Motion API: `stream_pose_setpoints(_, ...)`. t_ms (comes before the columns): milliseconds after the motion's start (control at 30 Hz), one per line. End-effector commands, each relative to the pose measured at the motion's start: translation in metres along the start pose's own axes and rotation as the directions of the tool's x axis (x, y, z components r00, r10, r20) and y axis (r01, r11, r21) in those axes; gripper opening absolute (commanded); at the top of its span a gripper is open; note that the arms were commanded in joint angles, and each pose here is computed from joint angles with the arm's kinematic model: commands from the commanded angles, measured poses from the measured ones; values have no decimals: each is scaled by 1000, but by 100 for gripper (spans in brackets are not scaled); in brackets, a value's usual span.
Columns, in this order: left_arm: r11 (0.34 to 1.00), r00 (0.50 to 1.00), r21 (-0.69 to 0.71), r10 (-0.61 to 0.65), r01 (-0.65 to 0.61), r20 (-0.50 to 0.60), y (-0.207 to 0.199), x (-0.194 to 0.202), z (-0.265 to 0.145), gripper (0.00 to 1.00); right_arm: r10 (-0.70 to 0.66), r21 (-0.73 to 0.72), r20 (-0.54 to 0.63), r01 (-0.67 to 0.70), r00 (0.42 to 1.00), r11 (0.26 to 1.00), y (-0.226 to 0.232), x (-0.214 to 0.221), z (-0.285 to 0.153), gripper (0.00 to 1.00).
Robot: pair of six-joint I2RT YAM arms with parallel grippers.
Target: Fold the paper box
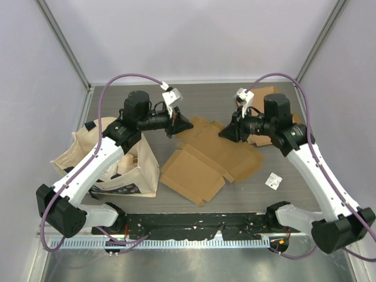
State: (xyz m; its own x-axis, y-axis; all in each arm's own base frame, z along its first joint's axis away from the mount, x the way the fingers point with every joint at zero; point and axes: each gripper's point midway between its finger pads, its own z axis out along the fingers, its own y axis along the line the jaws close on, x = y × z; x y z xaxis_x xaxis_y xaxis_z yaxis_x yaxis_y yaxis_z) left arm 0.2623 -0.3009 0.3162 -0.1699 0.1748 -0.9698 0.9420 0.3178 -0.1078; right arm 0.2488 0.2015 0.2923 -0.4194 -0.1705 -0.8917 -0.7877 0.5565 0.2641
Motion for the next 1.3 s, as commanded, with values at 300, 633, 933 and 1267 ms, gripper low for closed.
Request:
stream_pose_setpoints(300,990,991,139,-27,9,134,-10,-36,-20,0,-70,-286,-31,58,997,956,4,-25,18,24)
stream_pose_setpoints(633,993,987,70,-98,90,129,1,-29,-27,37,20,-351,-97,-53,995,935,-5,-24,33,1)
stream_pose_setpoints(933,910,919,-236,-272,342,285,31,-82,-65,65,83,-236,-96,-103,992,966,-19,-25,39,1)
stream_pose_setpoints(1267,819,848,-239,-469,522,247,38,-102,-14,25,88,-83,3,-87,996,993,-24,-42,38,1)
